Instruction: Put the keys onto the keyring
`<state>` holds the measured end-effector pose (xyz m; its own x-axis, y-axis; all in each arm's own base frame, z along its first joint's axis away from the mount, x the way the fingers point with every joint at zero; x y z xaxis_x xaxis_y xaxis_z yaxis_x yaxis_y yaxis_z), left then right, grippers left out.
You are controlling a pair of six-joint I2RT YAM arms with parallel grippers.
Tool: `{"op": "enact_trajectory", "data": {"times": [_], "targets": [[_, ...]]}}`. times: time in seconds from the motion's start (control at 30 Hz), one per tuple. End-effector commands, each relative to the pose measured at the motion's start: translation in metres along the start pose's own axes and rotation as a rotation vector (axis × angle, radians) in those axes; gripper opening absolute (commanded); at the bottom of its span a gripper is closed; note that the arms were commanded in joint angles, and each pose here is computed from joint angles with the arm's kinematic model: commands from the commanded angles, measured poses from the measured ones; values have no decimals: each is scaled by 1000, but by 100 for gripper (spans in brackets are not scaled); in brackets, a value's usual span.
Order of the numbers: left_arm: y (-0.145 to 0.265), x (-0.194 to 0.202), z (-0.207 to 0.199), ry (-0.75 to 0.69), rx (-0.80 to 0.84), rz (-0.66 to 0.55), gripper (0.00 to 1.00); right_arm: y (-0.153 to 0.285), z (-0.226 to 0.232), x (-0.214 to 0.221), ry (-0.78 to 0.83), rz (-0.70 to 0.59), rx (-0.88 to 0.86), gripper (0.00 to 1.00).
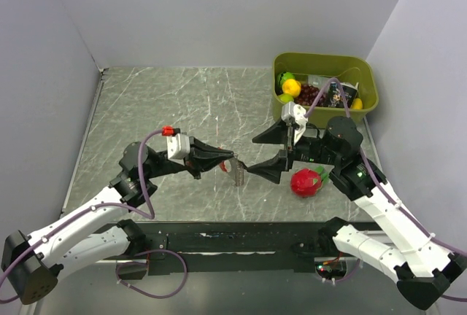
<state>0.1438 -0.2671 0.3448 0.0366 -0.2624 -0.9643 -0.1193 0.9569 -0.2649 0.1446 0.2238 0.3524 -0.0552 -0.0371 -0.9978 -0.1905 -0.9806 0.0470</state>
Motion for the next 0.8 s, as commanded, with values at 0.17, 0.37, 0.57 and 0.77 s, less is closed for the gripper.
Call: {"op": "enact_trajectory", "data": {"times": [0.17,0.37,0.57,0.77], "targets": [[-15,30,47,16,-193,95,1,-8,-13,7,-11,9,28,100],[-35,56,88,24,-316,167,1,-10,-17,16,-34,34,40,100],[-59,71,139,-61,-439,239,1,-8,-21,21,-35,54,76,100],[-72,88,171,-42,-533,200,1,-7,-22,31,-43,66,82,100]]}}
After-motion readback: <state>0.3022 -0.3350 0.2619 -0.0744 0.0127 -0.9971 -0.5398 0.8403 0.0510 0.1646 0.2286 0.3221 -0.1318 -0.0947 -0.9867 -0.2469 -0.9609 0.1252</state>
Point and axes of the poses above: each gripper's point midway between its finger pads, its own y axis back along the fingers, its own z axis along the line the jaws close on, x = y × z, the point moved 3 cm from there along y, back along the fingers, and after that the axes turned 5 degrees about y, right-handed, at the moved point
